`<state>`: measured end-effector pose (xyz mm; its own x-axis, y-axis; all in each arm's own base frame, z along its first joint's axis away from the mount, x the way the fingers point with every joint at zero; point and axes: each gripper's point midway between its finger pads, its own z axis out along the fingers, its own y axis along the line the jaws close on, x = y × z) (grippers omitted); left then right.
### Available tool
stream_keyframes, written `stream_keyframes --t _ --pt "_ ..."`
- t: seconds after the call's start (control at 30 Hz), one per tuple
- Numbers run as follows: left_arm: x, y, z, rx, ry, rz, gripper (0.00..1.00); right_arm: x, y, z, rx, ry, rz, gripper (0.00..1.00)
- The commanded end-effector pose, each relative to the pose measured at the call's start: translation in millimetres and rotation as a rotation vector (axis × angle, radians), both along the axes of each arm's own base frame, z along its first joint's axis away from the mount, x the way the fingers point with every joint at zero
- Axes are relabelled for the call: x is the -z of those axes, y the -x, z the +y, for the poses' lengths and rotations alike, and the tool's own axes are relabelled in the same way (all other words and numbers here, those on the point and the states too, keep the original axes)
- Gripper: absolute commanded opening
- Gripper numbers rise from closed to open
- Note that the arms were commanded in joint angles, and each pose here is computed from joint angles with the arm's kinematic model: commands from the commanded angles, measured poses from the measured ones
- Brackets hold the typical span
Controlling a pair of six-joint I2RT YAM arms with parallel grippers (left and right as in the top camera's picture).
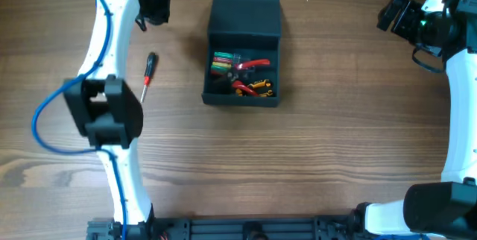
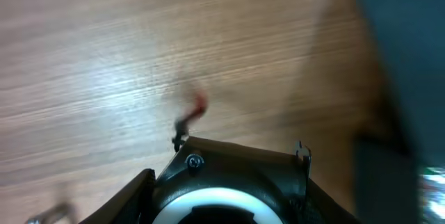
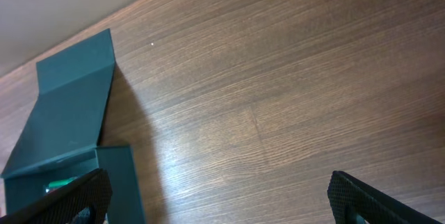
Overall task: Pack container
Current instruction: 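Carry the tape measure into the green box with the left gripper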
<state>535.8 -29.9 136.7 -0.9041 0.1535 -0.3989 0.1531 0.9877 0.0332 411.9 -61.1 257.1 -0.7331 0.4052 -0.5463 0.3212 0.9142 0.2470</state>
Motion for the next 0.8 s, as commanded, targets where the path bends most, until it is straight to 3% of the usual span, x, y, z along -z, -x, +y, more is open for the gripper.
stream_keyframes --t 0.0,0.1,0.37,0.53,0.77 --pt "-71 24 -33 0.069 0.022 -0.095 0.04 7 -2 1 0.004 -0.016 0.015 1.0" --pt "-89 53 -65 0.141 0.023 -0.069 0.04 7 -2 1 0.004 -0.016 0.015 1.0" --pt "-80 110 -170 0.389 0.01 0.026 0.04 7 -2 1 0.004 -0.016 0.015 1.0" --pt "-74 124 -191 0.44 0.004 0.048 0.04 7 -2 1 0.004 -0.016 0.015 1.0" --pt "-6 122 -189 0.431 -0.019 0.11 0.04 7 -2 1 0.004 -0.016 0.015 1.0"
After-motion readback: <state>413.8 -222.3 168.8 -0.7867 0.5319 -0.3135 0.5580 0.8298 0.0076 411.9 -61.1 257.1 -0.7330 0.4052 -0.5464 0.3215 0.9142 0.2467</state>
